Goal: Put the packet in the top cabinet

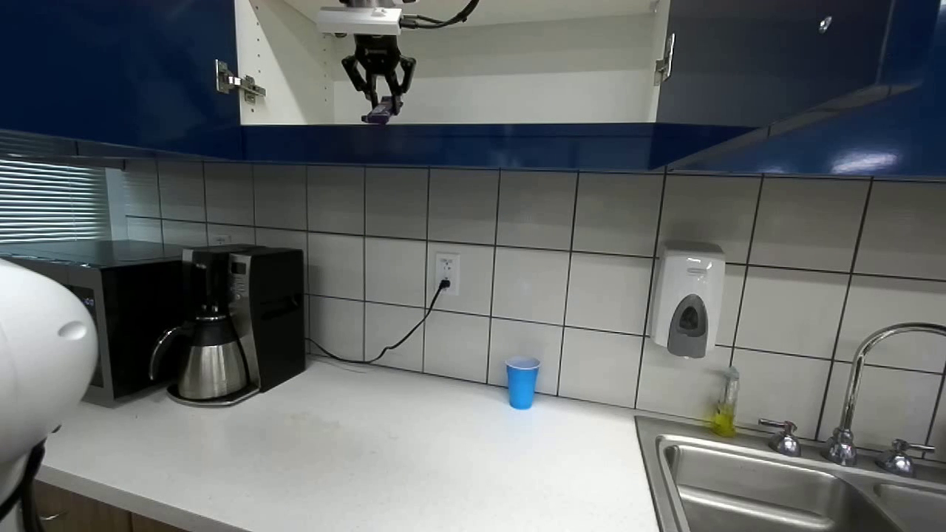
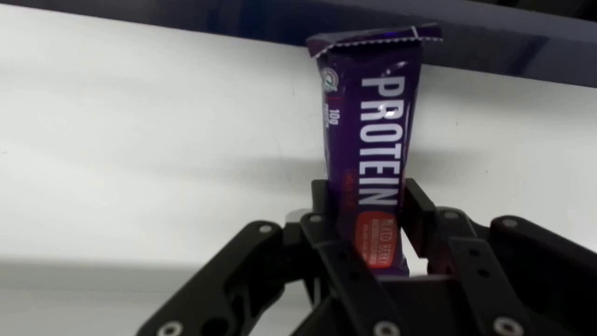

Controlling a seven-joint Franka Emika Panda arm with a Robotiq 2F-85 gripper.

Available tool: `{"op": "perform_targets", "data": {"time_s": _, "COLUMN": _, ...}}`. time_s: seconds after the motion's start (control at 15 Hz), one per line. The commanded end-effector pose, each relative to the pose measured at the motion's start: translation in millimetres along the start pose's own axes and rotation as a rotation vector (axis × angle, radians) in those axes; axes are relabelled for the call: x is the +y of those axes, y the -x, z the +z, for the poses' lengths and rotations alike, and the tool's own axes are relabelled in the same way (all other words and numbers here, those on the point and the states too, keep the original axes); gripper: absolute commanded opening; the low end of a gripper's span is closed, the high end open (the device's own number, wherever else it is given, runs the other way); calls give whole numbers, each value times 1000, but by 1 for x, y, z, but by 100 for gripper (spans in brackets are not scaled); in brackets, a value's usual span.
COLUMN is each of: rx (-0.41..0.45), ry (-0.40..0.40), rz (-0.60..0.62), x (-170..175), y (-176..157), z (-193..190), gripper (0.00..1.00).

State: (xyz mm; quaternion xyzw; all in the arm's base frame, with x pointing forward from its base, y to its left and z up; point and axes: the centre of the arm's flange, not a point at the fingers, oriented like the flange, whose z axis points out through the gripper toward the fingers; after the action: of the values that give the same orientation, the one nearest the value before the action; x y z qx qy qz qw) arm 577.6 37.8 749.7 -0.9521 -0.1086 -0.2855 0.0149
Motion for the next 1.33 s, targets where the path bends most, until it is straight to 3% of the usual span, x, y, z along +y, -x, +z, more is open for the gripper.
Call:
{"op": "perform_targets", "data": {"time_s": 0.0, "rx": 0, "ry": 0, "rz": 0, "x": 0, "y": 0, "z": 0, "gripper": 41}}
{"op": "perform_targets", "data": {"time_s": 0.13, "rx": 0, "ry": 0, "rz": 0, "x": 0, "y": 0, "z": 0, "gripper": 41}}
{"op": "perform_targets", "data": {"time_s": 0.2, "rx": 1, "ry": 5, "rz": -1, "x": 0, "y": 0, "z": 1, "gripper": 16}}
{"op": "perform_targets", "data": {"time_s": 0.87, "rx": -7, "ry": 5, "rz": 5, "x": 4, "y": -2, "z": 10, "gripper": 16}}
{"op": "perform_targets", "data": {"time_s": 0.93, "rx": -9, "ry": 8, "rz": 6, "x": 4, "y": -2, "z": 11, "gripper": 52}}
{"op": "perform_targets", "data": {"time_s": 1.0, "rx": -10, "ry": 9, "rz": 6, "x": 5, "y": -2, "z": 12, "gripper": 68}}
{"op": "perform_targets", "data": {"time_s": 1.27, "rx": -13, "ry": 10, "rz": 13, "x": 9, "y": -2, "z": 14, "gripper": 95}}
